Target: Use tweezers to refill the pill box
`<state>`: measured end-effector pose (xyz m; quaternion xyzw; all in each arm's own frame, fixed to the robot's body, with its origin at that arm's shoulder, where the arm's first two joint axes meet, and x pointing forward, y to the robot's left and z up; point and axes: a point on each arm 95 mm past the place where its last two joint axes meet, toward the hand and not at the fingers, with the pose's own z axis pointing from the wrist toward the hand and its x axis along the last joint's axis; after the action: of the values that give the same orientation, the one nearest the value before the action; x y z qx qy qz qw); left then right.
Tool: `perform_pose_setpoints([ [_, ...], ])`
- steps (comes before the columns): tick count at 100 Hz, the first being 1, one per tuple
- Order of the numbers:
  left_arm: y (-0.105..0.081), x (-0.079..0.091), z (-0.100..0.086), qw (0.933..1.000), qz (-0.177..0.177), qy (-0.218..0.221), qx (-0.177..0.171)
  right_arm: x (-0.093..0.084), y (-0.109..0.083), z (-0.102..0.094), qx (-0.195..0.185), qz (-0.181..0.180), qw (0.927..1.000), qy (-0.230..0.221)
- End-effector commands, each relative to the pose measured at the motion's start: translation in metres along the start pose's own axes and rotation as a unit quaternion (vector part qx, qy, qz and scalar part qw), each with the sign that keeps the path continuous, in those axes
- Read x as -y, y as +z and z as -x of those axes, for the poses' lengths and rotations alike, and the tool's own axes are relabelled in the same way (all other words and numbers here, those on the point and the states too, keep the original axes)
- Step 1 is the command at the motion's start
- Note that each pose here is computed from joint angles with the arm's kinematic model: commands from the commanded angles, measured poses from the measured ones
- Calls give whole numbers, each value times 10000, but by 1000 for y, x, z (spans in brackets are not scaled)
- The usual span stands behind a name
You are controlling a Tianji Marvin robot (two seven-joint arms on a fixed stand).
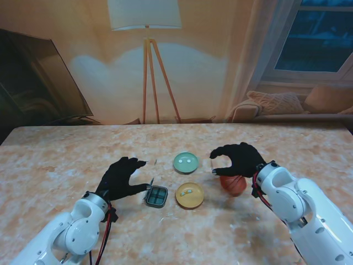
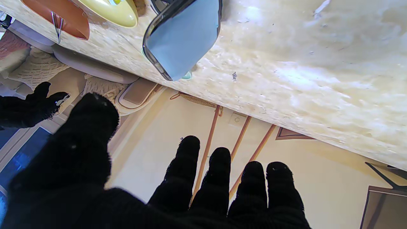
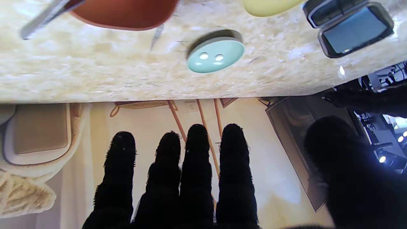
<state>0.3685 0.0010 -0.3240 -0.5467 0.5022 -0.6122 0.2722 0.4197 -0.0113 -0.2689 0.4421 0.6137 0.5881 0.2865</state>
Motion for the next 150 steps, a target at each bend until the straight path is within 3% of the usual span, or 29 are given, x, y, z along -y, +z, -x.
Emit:
perform_pose_setpoints([
  [1, 3, -3, -1, 10000, 18, 1, 3, 13, -5, 16, 140, -196, 9997, -106],
  [31, 10, -9, -1, 9999, -16, 48, 100, 32, -10, 53, 286, -571, 9971, -416],
  [56, 14, -11, -1, 9998, -82, 88, 179, 39, -7, 69, 281, -716, 9946, -700],
  [150, 21, -20, -2, 9994, -151, 2, 326, 63, 10, 92, 106, -1163, 9890, -913],
])
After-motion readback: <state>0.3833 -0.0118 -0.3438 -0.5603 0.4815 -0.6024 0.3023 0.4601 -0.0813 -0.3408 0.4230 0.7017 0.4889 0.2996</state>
